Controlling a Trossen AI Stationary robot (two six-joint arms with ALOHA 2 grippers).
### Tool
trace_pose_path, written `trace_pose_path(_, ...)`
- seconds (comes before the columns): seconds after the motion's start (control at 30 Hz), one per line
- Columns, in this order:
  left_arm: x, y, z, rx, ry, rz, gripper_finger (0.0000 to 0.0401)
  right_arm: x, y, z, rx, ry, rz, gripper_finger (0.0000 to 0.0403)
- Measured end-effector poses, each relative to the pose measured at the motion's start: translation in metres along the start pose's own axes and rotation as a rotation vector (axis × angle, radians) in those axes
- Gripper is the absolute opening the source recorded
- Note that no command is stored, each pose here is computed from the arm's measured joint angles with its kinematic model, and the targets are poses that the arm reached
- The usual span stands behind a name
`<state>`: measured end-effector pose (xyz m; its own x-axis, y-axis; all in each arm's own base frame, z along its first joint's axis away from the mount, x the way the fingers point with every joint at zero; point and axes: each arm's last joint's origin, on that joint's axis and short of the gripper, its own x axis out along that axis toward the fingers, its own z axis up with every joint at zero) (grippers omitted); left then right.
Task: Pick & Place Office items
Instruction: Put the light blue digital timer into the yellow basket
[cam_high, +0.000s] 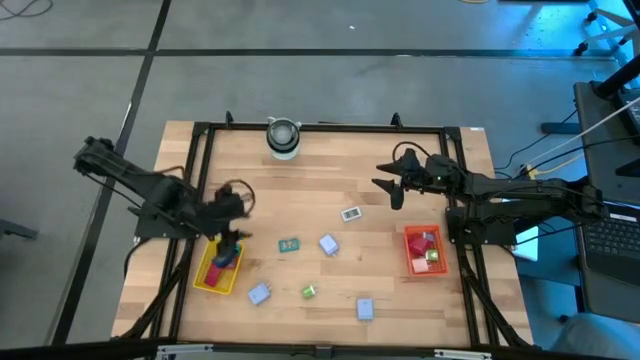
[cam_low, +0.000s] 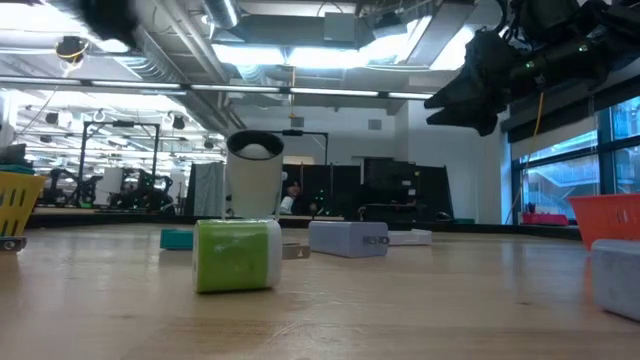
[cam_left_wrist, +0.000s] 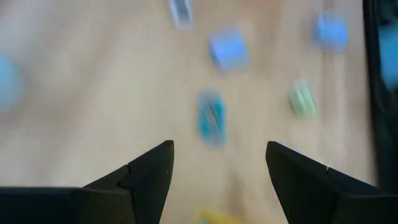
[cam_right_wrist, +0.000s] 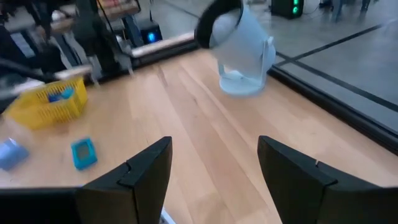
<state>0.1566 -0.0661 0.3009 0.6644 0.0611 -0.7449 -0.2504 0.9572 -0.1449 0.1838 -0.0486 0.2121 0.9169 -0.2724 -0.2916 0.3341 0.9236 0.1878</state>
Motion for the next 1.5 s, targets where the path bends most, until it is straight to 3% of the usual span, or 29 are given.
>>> trace_pose_path(0.13,0.001,0.003,0.008,0.086,-0.278,0.205,0.0251,-0.001,0.003,0.010,0.044,-0.095,0.062,0.0240)
trace_pose_path(0.23,0.019,0.009,-0.003,0.112,-0.396,0.369,0.0251,-0.005,0.008,0.020,0.014,-0.159,0.180,0.0240)
trace_pose_path(0.3,0.034,0.015,-0.017,0.089,-0.468,0.414,0.0251,-0.011,0.009,0.028,-0.009,-0.175,0.197,0.0240)
trace_pose_path(0.4,0.055,0.029,-0.038,0.019,-0.566,0.390,0.0251,-0.023,0.008,0.038,-0.041,-0.176,0.175,0.0240)
trace_pose_path(0.57,0.071,0.056,-0.055,-0.083,-0.688,0.161,0.0245,-0.043,0.003,0.039,-0.047,-0.136,0.138,0.0240)
trace_pose_path(0.8,0.084,0.086,-0.050,-0.173,-0.544,-0.104,0.0242,-0.062,0.002,0.037,-0.001,-0.137,0.123,0.0240)
trace_pose_path(0.93,0.096,0.093,-0.044,-0.152,-0.383,-0.124,0.0242,-0.067,0.001,0.036,0.008,-0.133,0.105,0.0240)
trace_pose_path(1.07,0.106,0.089,-0.034,-0.104,-0.260,-0.220,0.0242,-0.067,0.000,0.033,0.030,-0.108,0.089,0.0240)
trace_pose_path(1.33,0.127,0.087,-0.029,-0.049,0.003,-0.170,0.0242,-0.067,0.000,0.030,0.031,-0.078,0.082,0.0240)
trace_pose_path(1.5,0.138,0.078,-0.027,-0.022,0.058,-0.212,0.0242,-0.067,-0.001,0.029,0.032,-0.063,0.079,0.0240)
